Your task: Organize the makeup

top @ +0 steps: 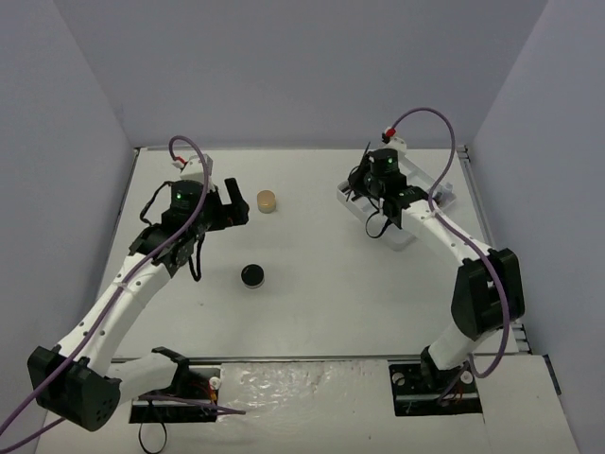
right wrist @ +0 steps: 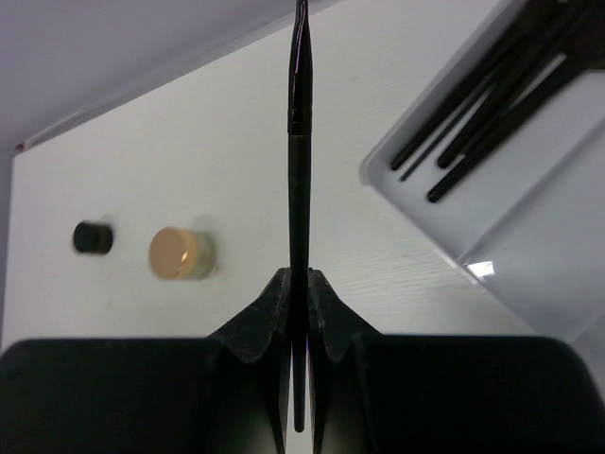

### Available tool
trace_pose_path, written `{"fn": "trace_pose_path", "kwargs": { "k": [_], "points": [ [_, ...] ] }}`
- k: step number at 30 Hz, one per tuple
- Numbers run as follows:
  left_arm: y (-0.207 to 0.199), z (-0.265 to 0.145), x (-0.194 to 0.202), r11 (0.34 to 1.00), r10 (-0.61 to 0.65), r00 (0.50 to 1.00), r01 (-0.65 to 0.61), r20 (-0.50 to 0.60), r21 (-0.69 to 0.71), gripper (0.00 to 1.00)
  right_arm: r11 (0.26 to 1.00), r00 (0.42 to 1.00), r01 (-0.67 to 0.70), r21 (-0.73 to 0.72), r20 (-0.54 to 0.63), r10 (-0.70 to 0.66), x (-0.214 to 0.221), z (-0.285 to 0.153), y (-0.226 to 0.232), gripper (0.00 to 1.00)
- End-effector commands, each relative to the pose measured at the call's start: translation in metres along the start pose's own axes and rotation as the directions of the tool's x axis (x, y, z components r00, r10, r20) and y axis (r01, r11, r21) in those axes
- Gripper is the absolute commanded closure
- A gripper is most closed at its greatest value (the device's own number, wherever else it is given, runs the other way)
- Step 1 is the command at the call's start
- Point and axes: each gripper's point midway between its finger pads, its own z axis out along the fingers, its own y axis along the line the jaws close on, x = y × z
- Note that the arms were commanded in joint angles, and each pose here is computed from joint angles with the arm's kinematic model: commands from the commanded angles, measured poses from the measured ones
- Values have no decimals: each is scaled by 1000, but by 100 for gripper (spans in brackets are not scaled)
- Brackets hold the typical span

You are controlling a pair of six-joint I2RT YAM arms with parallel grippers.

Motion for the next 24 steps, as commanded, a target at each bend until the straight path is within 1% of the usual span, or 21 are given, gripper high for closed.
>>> {"fn": "trace_pose_path", "kwargs": {
  "k": [1,4,5,7,9,10,13,15,16,17,18,19,24],
  "points": [
    [54,-33,3,965,111,994,-111,-13,-237,3,964,975,-183,192,158,154,-49,35,-54,100],
    [72,-39,27,950,116,991,-130,-65,-285,3,937,969,-231,263,153,195,-45,69,-84,99],
    [75,-41,33,947,116,990,-134,-80,-293,3,931,964,-247,269,165,208,-50,76,-88,99],
    [80,-43,45,945,114,988,-140,-103,-296,3,916,960,-267,299,165,226,-46,92,-101,99],
    [81,-44,52,948,111,988,-139,-111,-286,3,908,954,-285,306,180,239,-53,107,-106,98],
    [81,-44,56,949,113,986,-143,-120,-281,3,903,955,-286,321,173,241,-48,117,-113,98],
    [81,-42,69,954,114,981,-153,-158,-256,3,891,955,-292,347,163,250,-43,134,-122,92],
    [78,-39,77,960,115,976,-158,-186,-233,3,887,954,-298,352,142,264,-37,146,-126,86],
    [77,-38,79,962,115,974,-158,-194,-223,3,891,953,-300,340,144,266,-41,148,-122,83],
    [75,-37,81,964,115,973,-157,-200,-213,3,893,953,-300,337,138,269,-40,149,-121,77],
    [74,-35,83,967,115,972,-157,-206,-201,3,892,953,-301,336,135,271,-39,152,-121,68],
    [71,-32,86,970,114,969,-156,-219,-186,3,891,953,-303,338,135,272,-39,152,-121,63],
    [50,-19,100,984,129,953,-158,-275,-87,3,894,958,-283,347,149,246,-48,133,-119,41]
  ]
}}
